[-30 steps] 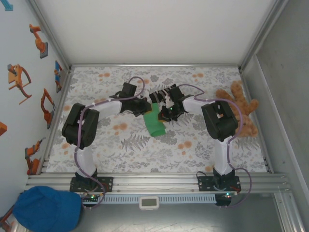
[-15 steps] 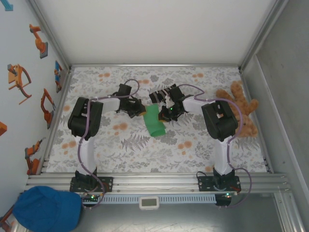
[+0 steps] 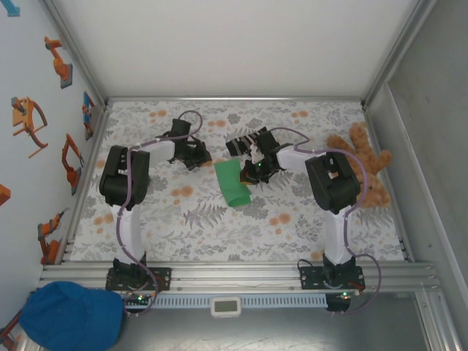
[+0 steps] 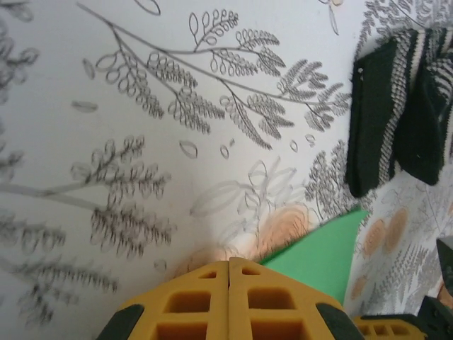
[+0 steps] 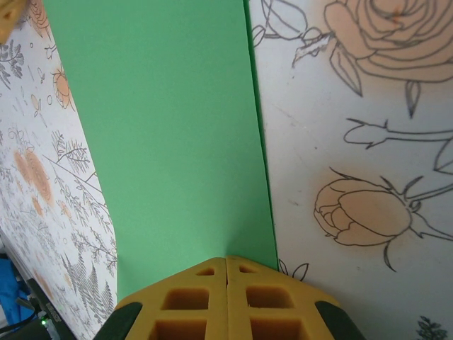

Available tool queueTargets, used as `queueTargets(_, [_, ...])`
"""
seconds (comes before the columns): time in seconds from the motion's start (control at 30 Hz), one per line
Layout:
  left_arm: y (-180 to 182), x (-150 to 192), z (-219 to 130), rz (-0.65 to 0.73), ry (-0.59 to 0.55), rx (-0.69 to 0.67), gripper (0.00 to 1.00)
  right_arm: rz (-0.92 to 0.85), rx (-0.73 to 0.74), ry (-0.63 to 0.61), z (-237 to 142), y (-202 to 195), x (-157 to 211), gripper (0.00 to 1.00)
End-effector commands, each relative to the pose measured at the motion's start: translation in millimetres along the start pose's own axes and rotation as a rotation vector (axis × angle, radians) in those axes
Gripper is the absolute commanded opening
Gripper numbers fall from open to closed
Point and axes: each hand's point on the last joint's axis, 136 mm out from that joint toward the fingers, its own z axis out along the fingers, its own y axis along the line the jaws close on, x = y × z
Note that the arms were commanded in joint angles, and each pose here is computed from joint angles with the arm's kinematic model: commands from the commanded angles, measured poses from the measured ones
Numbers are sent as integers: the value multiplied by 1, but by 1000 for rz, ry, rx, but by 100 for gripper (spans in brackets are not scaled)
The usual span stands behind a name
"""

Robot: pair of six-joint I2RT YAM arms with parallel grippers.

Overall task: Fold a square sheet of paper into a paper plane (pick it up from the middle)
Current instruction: First fold the square sheet of paper in half at the center of the table.

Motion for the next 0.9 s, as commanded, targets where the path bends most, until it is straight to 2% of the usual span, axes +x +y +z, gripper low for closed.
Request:
queueTargets(0.0, [-42,14,-35,45,-54,43,0,185,426,151,27,-131,62,0])
queueTargets(0.13, [-69,61,-29,51,-29,71,0,189,423,150,28,-131,61,0])
queueTargets(0.3, [-71,107,-4,10,48,89,0,187,423,153,29,-131,62,0])
queueTargets(0.57, [-72,120,25,5,148,120,0,185,419,150,28,-130,61,0])
queueTargets(0.87, [-21,155,31,-45,231,-10,0,190,422,149,26,-131,62,0])
